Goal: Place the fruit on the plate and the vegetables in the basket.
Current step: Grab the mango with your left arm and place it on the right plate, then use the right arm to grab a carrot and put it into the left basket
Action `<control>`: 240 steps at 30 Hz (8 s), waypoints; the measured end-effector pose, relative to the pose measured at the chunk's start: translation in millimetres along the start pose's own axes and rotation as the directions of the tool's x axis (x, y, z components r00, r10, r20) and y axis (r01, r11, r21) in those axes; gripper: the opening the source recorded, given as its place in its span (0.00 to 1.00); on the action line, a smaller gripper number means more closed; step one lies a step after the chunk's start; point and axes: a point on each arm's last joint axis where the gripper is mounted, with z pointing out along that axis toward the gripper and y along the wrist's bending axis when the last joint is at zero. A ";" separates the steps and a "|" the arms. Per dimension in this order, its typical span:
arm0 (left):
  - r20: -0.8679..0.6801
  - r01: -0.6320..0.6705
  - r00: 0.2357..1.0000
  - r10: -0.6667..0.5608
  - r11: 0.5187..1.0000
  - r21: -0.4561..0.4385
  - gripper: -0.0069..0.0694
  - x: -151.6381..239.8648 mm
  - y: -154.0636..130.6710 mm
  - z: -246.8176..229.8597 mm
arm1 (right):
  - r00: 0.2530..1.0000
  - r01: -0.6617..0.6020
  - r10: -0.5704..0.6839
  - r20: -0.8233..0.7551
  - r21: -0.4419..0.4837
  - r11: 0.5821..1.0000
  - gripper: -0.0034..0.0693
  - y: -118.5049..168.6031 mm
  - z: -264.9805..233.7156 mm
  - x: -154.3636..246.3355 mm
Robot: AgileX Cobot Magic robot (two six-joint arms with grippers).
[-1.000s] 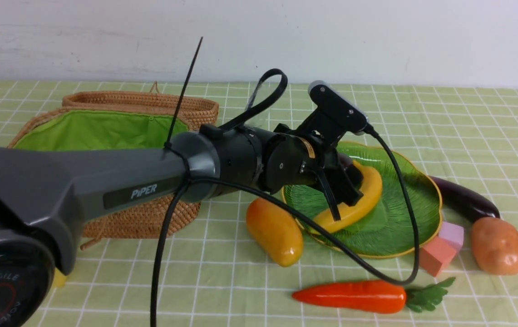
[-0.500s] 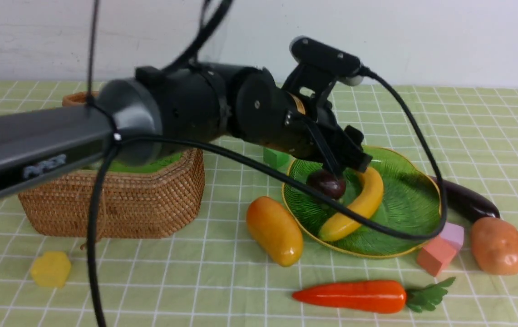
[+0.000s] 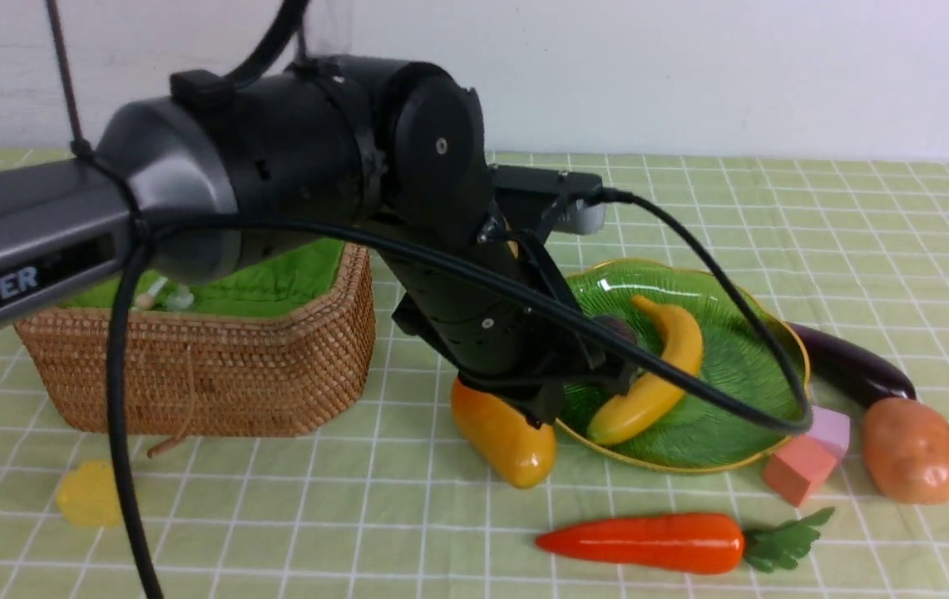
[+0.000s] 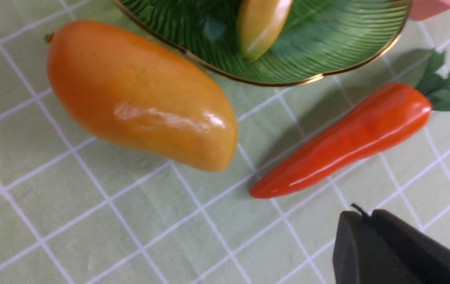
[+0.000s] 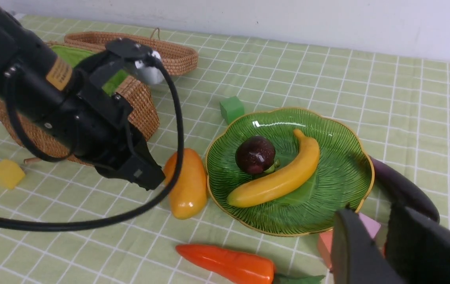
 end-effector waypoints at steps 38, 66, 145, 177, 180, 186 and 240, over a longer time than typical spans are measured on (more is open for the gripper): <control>-0.039 0.068 0.996 -0.084 0.949 -0.307 0.68 1.5 43.2 91.7 | 0.999 0.025 -0.025 -0.046 -0.006 1.000 0.26 0.4 -0.1 4.2; 0.081 0.089 0.994 -0.068 0.955 -0.282 0.89 -9.4 41.3 89.3 | 0.998 0.021 -0.021 -0.052 -0.013 1.000 0.26 1.1 -0.1 4.8; 0.129 -0.014 0.989 0.073 0.912 -0.410 0.78 -18.8 83.1 119.4 | 0.997 0.022 -0.026 -0.078 -0.046 0.999 0.24 4.0 -0.4 7.2; 0.453 -0.373 0.800 0.394 0.917 -0.139 0.78 -30.8 -46.1 65.6 | 0.996 0.052 -0.047 -0.076 0.068 0.996 0.23 -6.6 -0.5 6.6; 0.446 -0.367 0.808 0.385 0.921 -0.130 0.78 -29.6 -44.4 76.9 | 0.994 0.043 -0.036 -0.106 0.067 0.997 0.23 -6.5 -0.7 9.4; 0.435 -0.363 0.817 0.380 0.923 -0.124 0.78 -27.7 -43.1 88.5 | 0.993 0.036 -0.028 -0.113 0.063 0.997 0.23 -6.0 -0.8 10.1; 0.569 -0.198 0.816 0.102 0.974 0.109 0.07 245.1 23.9 -220.9 | 0.577 0.292 -0.688 -0.439 -0.676 0.676 0.31 61.2 198.3 59.2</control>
